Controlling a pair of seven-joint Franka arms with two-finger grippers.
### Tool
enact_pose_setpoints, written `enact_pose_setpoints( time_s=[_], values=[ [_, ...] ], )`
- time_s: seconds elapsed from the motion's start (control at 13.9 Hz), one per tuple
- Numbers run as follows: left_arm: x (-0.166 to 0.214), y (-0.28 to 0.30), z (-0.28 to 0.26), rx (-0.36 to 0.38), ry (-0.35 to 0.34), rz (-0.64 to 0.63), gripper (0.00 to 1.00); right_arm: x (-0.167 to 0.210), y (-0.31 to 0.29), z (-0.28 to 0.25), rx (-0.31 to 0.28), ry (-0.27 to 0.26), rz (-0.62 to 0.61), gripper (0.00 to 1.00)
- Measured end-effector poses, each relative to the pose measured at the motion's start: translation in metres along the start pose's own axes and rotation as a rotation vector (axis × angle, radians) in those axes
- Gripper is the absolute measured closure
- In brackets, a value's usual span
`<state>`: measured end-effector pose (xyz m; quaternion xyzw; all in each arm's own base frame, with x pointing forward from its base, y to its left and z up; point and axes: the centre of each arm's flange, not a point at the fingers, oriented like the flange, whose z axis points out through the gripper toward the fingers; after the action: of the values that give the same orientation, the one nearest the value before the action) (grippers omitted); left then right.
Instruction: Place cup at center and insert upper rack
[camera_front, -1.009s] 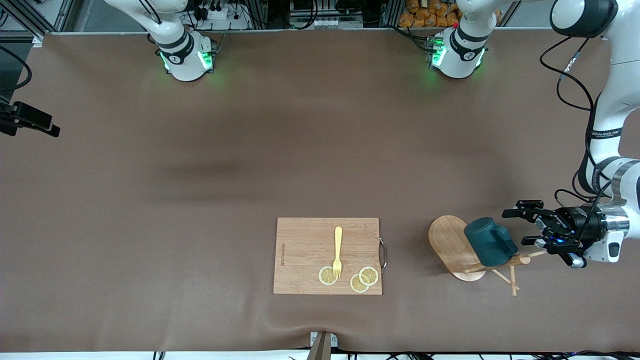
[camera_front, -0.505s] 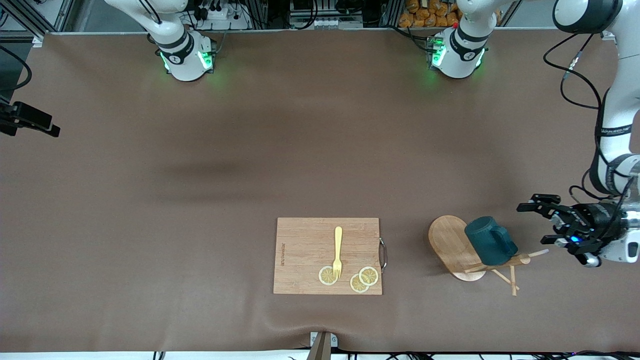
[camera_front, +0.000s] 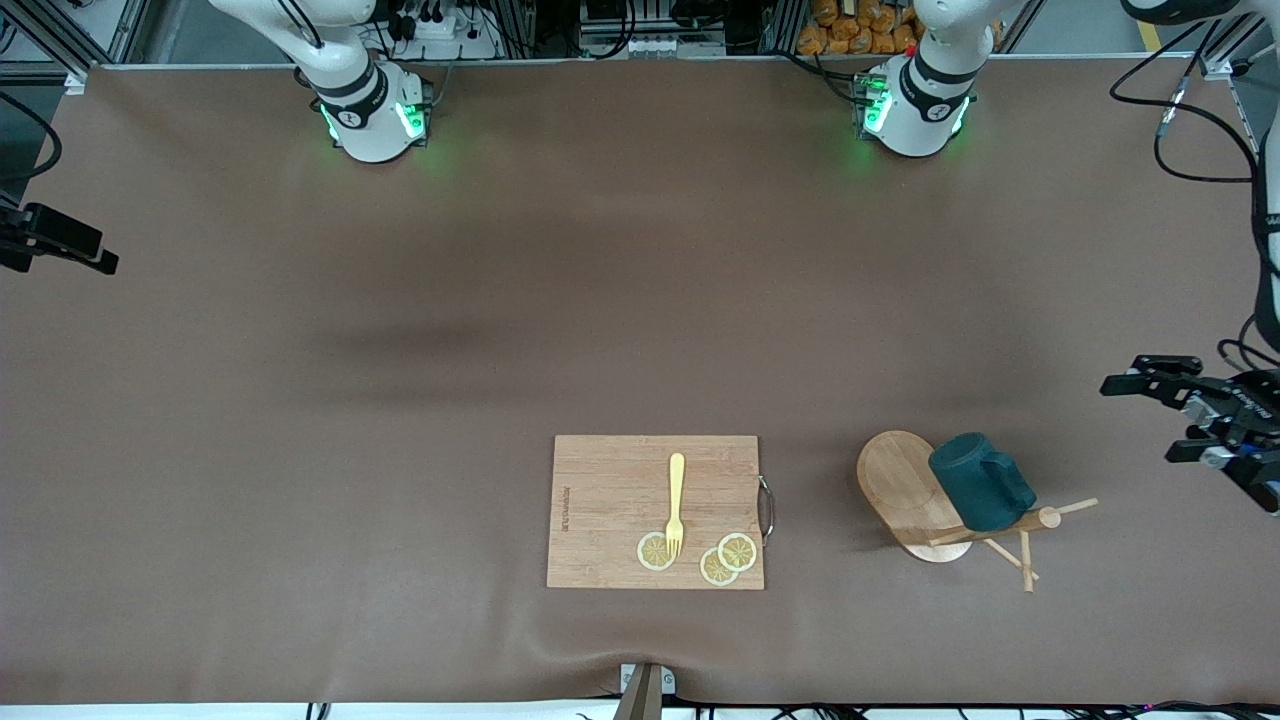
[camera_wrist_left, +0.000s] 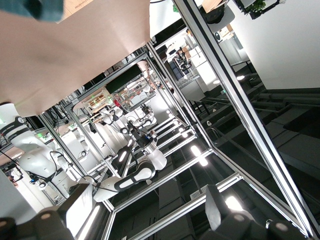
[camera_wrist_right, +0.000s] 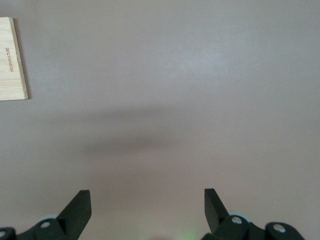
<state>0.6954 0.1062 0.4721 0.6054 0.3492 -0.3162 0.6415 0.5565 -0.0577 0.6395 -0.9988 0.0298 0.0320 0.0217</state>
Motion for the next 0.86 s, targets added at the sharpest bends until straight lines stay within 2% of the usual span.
enact_pose_setpoints(
  time_s=[0.36, 0.58, 0.86],
  values=[
    [-0.056, 0.015, -0.020, 0.009, 0.036, 0.060, 0.00, 0.000, -0.002, -0.005, -0.001, 0.010, -0.004, 0.00],
    [-0.092, 0.021, -0.015, 0.080, 0.110, 0.102, 0.00, 0.000, -0.001, -0.005, -0.005, 0.010, -0.003, 0.00],
    [-0.118, 0.020, -0.004, 0.197, 0.213, 0.128, 0.00, 0.000, -0.001, -0.008, -0.006, 0.017, -0.003, 0.00]
  ],
)
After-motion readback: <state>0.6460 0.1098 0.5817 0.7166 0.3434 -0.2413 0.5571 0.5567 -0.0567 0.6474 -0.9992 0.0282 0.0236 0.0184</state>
